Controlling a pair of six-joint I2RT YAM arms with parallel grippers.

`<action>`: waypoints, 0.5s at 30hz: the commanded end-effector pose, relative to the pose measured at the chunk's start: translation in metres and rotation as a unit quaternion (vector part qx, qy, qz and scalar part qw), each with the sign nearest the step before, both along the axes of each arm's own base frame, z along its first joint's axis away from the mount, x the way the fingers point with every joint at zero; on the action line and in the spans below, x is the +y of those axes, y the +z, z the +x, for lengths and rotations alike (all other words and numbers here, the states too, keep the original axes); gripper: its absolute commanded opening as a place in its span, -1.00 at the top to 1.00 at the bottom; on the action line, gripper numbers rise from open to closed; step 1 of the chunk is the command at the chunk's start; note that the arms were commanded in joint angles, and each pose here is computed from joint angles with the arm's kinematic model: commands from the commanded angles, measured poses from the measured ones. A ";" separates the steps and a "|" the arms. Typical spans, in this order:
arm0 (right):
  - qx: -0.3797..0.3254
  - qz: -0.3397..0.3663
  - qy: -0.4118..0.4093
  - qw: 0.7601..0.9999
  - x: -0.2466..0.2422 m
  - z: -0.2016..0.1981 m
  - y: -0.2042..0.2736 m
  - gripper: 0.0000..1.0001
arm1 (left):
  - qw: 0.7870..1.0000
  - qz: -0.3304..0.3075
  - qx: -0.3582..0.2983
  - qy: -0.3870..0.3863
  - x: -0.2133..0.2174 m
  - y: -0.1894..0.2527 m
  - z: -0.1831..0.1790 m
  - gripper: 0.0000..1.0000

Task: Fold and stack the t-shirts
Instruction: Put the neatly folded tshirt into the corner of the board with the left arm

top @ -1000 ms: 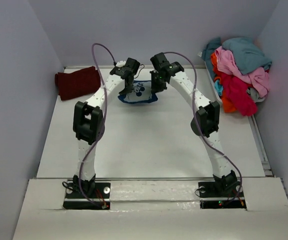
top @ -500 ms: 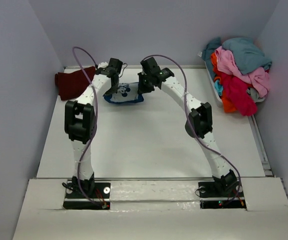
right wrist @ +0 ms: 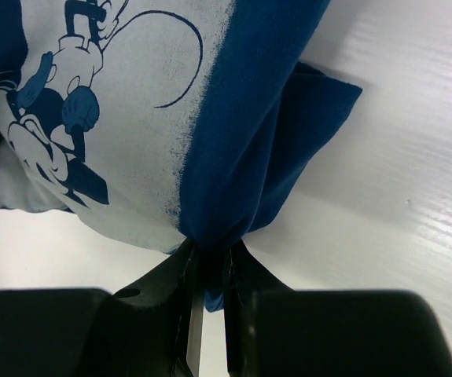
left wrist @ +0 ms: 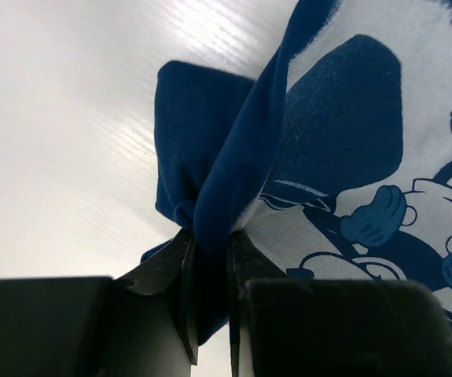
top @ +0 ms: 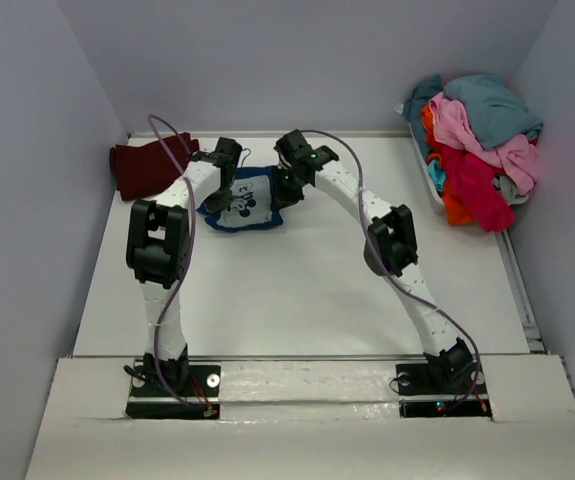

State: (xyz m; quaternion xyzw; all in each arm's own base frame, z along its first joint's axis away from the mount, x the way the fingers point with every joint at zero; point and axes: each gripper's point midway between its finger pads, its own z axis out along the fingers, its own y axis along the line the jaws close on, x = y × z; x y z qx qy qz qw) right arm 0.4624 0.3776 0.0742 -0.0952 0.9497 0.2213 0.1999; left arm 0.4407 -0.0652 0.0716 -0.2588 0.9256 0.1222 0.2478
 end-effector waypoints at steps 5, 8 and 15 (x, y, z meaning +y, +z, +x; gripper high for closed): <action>0.043 -0.037 0.033 0.998 -0.005 -0.037 -0.011 0.86 | 0.998 0.032 0.022 0.050 0.048 -0.012 -0.026 0.89; 0.063 -0.060 0.050 0.995 -0.004 -0.050 -0.028 0.86 | 0.998 0.015 0.035 0.045 0.042 -0.025 -0.032 0.89; 0.031 -0.083 0.019 0.996 -0.014 -0.055 -0.007 0.27 | 0.999 0.008 0.028 0.035 0.041 -0.020 -0.039 0.07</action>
